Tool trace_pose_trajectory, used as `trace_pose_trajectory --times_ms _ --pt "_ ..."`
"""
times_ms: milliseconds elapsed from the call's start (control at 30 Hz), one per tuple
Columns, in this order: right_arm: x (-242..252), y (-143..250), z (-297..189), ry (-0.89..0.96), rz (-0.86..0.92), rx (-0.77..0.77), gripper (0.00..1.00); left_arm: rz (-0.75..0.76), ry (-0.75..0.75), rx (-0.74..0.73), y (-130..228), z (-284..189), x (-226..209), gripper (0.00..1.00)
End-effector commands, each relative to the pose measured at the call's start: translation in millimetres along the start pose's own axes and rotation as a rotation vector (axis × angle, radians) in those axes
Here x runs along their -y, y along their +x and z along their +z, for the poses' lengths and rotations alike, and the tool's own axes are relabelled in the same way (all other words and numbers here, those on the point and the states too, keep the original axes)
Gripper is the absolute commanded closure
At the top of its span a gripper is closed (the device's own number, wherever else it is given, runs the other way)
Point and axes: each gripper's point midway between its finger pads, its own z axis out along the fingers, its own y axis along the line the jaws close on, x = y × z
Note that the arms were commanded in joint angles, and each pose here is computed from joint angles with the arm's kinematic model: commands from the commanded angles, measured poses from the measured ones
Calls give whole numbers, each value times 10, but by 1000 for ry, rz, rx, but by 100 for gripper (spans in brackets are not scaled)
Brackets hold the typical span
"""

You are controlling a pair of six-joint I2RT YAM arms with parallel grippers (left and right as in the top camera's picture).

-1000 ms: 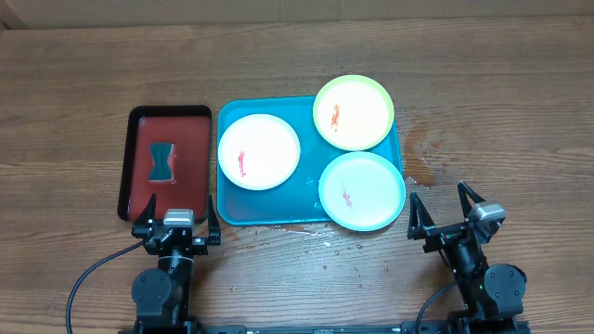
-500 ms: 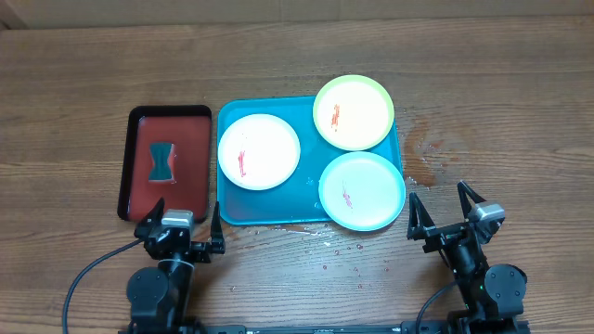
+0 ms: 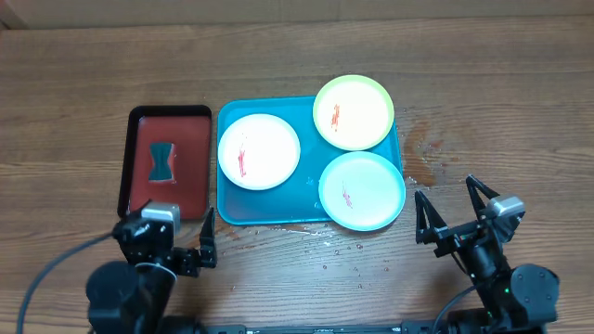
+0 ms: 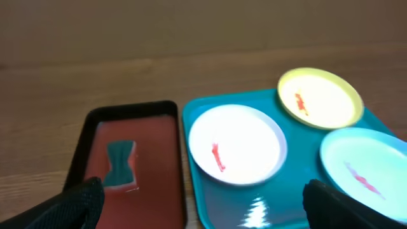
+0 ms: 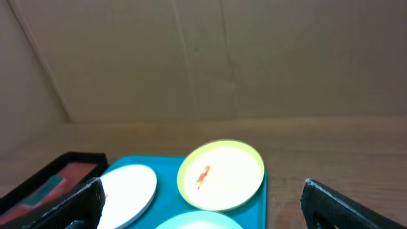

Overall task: Clean dirty plates on tray and stack at the side
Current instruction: 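Move right gripper to the white plate rim and grasp it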

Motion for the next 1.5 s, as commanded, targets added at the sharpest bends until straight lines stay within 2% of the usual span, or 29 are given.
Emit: trace_pose_trajectory --times_ms 0,267,500,733,967,1167,1233,1333,1467 --pt "-121 -277 -46 -30 -7 3 0 -26 86 -48 -210 -46 143 0" --pt "-256 -544 1 -57 30 -131 0 -99 162 -330 -292 -5 255 0" --pt "-321 -596 101 -57 100 -352 0 -176 168 -535 -255 57 265 0" --pt "-381 -537 213 -63 195 -602 0 -232 274 -620 -185 185 425 0" --pt "-565 -465 515 -212 293 -660 0 -258 280 -694 -80 344 418 0" --pt "-414 -168 955 -152 427 -753 20 -265 276 -708 -75 507 389 0" --pt "-365 -51 1090 -117 460 -781 22 -297 204 -695 -138 558 293 5" --pt "-329 89 1295 -69 471 -822 24 -346 11 -663 -307 585 14 6" --pt "-391 189 1578 -22 421 -867 25 -372 -167 -626 -588 529 -258 7"
